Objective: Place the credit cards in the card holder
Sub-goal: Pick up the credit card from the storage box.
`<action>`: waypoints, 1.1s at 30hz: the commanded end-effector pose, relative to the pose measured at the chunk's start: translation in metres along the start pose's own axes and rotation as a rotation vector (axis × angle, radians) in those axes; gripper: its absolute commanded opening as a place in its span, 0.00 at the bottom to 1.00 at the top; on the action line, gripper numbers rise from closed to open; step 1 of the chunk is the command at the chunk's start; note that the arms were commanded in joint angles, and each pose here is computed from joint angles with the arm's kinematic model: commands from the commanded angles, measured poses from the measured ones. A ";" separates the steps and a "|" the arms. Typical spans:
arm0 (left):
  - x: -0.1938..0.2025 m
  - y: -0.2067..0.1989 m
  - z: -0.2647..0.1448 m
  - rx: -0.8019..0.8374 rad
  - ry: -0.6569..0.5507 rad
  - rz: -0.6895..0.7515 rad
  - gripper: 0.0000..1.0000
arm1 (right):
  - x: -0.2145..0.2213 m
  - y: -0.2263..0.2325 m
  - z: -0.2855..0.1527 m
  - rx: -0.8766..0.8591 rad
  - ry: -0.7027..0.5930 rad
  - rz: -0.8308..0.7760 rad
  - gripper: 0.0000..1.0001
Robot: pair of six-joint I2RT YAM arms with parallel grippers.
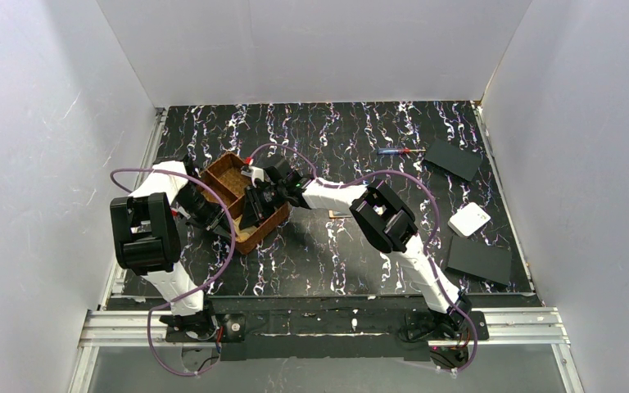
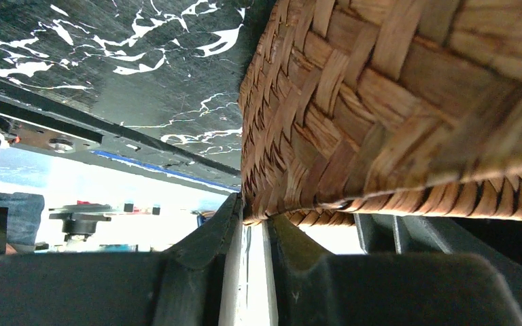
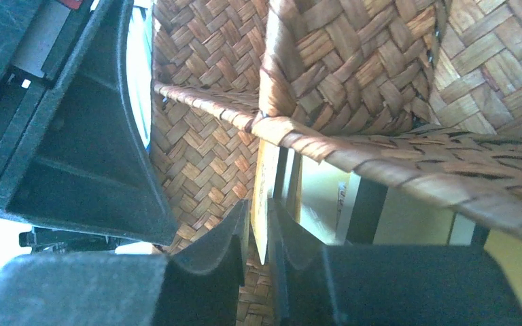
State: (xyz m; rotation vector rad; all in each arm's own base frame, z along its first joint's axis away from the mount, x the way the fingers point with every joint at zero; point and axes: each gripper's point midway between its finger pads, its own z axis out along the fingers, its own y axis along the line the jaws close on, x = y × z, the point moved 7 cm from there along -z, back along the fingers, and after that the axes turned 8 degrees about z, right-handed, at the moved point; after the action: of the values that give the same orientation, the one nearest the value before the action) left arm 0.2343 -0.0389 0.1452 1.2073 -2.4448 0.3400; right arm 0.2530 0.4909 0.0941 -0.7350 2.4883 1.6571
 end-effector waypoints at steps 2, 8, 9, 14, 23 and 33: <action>0.003 -0.013 -0.014 0.057 -0.044 0.055 0.13 | 0.017 0.034 -0.003 -0.104 0.083 -0.057 0.24; 0.006 -0.016 -0.014 0.047 -0.049 0.079 0.12 | 0.021 0.032 0.000 -0.065 0.107 -0.069 0.31; 0.007 -0.016 -0.014 0.046 -0.049 0.081 0.12 | 0.021 0.032 0.001 -0.063 0.108 -0.067 0.32; 0.010 -0.016 -0.014 0.038 -0.048 0.095 0.12 | 0.026 0.033 0.006 -0.093 0.135 -0.064 0.35; 0.016 -0.007 -0.011 0.012 -0.041 0.108 0.11 | 0.023 0.050 -0.003 -0.163 0.101 -0.142 0.25; 0.021 -0.005 -0.008 -0.001 -0.045 0.125 0.11 | 0.025 0.049 0.000 -0.148 0.106 -0.144 0.26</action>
State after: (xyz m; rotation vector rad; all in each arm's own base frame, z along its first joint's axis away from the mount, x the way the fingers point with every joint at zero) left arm 0.2326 -0.0466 0.1485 1.0975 -2.5289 0.2780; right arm 0.2256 0.4942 0.1108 -0.9416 2.3764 1.7740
